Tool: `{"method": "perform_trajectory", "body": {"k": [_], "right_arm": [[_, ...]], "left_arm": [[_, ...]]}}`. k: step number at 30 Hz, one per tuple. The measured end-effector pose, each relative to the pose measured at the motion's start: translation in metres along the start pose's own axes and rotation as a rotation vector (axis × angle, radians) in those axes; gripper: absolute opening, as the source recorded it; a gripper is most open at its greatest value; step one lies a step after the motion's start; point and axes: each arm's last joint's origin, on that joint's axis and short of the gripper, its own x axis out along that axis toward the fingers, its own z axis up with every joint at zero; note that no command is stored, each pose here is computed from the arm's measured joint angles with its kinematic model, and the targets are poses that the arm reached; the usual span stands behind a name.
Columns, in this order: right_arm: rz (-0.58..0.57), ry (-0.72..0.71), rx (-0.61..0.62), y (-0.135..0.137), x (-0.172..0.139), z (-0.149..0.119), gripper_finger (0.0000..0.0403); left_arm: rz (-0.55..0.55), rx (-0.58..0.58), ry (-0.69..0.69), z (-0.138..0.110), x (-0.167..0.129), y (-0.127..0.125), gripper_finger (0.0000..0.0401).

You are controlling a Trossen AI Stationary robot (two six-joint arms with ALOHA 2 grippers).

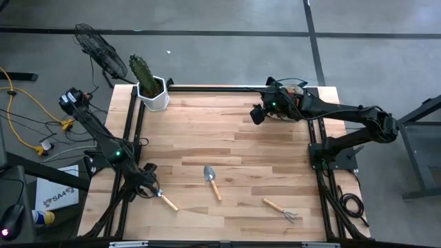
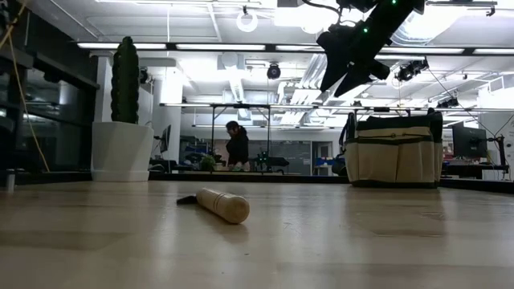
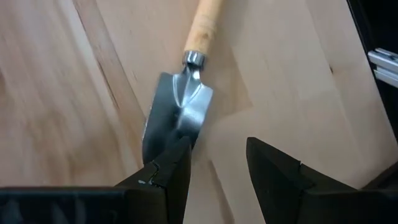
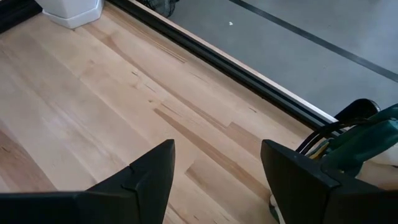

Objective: Pick & Place Garden tools in Gardening bag
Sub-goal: Put the left brown trowel into the gardening bag

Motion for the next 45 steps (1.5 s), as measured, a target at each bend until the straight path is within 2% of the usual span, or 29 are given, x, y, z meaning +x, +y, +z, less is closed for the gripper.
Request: {"method": "perform_trajectory", "body": {"k": [5, 11, 24, 32, 38, 45], "right_arm": [[0.001, 0.0, -0.012, 0.0, 0.0, 0.0, 0.0231], [0.001, -0.001, -0.016, 0.0, 0.0, 0.0, 0.0231], [0.003, -0.001, -0.016, 0.0, 0.0, 0.0, 0.0231], [0.004, 0.0, -0.016, 0.0, 0.0, 0.0, 0.0231], [0.007, 0.002, -0.016, 0.0, 0.0, 0.0, 0.0231], [0.01, 0.005, -0.017, 0.0, 0.0, 0.0, 0.0231]], "left_arm": [[-0.034, 0.011, 0.016, 0.001, 0.003, -0.002, 0.0152], [-0.057, 0.107, -0.031, 0.006, 0.004, -0.005, 0.0152], [0.073, 0.271, -0.162, 0.03, -0.009, -0.014, 0.0152], [0.137, 0.317, -0.029, 0.033, 0.012, -0.015, 0.0152], [0.218, 0.369, 0.096, 0.046, 0.023, -0.021, 0.0153], [0.25, 0.461, 0.143, 0.055, 0.03, -0.025, 0.0153]]}}
